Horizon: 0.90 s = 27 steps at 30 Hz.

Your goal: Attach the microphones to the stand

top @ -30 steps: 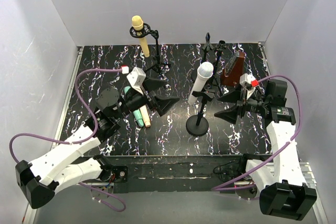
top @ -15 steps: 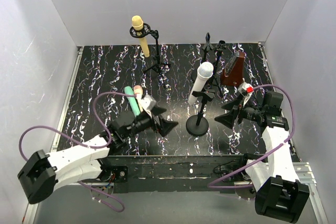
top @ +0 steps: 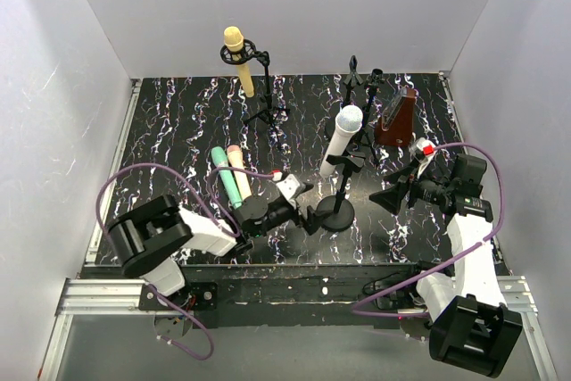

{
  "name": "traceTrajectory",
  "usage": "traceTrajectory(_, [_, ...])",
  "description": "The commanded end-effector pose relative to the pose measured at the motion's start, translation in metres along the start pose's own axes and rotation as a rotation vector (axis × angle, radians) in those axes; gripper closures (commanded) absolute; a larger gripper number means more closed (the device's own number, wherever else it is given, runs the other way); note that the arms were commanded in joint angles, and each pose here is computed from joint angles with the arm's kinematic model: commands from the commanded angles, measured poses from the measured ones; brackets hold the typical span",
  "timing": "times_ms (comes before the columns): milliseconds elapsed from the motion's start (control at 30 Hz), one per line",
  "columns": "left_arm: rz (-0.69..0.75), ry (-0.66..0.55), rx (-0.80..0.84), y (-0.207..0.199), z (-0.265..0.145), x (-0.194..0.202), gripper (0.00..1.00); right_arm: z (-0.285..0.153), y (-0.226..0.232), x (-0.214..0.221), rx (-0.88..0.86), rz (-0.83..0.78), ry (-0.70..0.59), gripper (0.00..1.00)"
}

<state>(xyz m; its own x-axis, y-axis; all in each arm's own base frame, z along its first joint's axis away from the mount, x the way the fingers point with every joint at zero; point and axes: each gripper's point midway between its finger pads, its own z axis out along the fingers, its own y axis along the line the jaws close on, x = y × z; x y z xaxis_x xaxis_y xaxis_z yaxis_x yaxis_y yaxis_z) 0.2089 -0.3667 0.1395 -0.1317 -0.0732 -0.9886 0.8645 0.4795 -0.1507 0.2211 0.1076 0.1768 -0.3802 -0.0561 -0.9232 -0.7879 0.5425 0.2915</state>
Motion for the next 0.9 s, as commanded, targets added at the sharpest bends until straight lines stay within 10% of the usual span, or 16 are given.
traceTrajectory(0, [0.067, -0.221, -0.065, 0.003, 0.026, -0.051, 0.02, -0.002, -0.003, -0.009, 0.007, -0.037, -0.021, 0.06])
traceTrajectory(867, [0.218, -0.24, -0.155, -0.011, 0.082, -0.059, 0.28, -0.001, -0.007, -0.007, 0.005, -0.025, -0.014, 0.06])
